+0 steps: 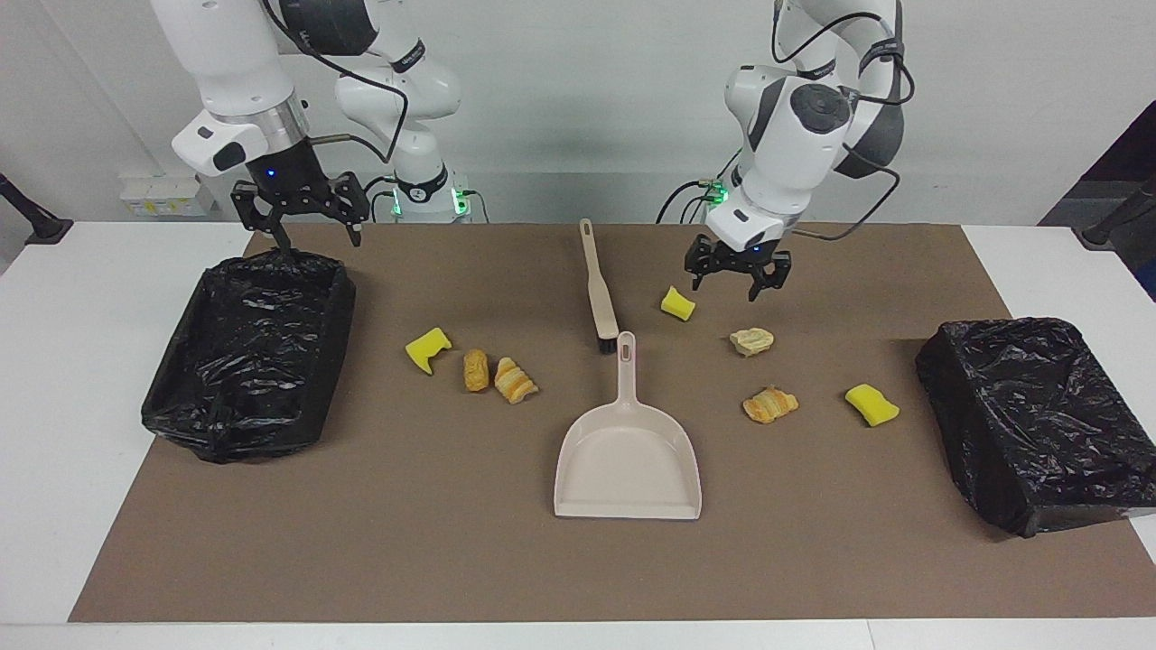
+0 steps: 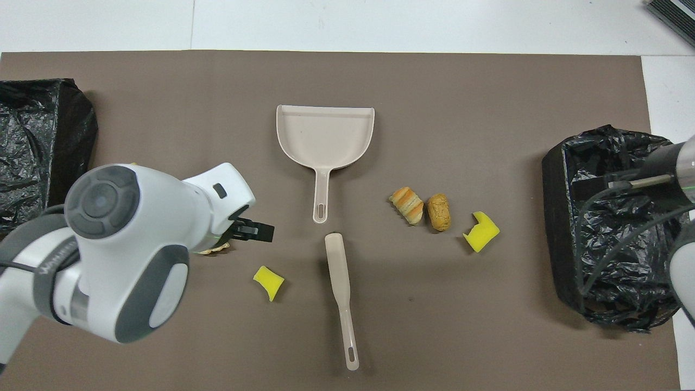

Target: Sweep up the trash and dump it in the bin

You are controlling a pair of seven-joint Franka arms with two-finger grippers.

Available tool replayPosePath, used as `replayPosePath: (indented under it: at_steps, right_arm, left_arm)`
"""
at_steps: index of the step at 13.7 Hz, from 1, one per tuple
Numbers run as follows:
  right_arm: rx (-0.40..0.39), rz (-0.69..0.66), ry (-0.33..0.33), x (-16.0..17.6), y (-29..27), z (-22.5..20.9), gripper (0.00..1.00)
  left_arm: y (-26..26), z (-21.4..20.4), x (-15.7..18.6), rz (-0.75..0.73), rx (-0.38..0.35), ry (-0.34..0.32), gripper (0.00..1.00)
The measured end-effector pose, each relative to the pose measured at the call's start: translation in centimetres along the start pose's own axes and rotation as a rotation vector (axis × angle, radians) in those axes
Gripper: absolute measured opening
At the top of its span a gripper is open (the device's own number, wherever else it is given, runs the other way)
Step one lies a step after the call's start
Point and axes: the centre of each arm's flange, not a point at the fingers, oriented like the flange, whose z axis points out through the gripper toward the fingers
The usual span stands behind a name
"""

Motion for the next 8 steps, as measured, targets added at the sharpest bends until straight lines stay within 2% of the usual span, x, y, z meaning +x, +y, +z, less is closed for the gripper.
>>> replayPosePath:
  at_steps: [4, 6, 8]
  right_arm:
    - [0.000, -0.008, -0.001, 0.9, -0.4, 1.3, 1.00]
    - [0.003, -0.005, 0.049, 1.9, -1.2, 1.6, 1.00]
    - [0.016, 0.008, 0.080, 3.6, -4.5, 3.0, 1.00]
  left_arm:
    - [7.2, 5.1, -4.3, 0.008, -0.019, 0.044, 1.00]
    - [10.4, 7.6, -7.1, 0.010, -0.032, 0.059, 1.00]
    - [13.5, 9.3, -9.9, 0.013, -0.049, 0.072, 1.00]
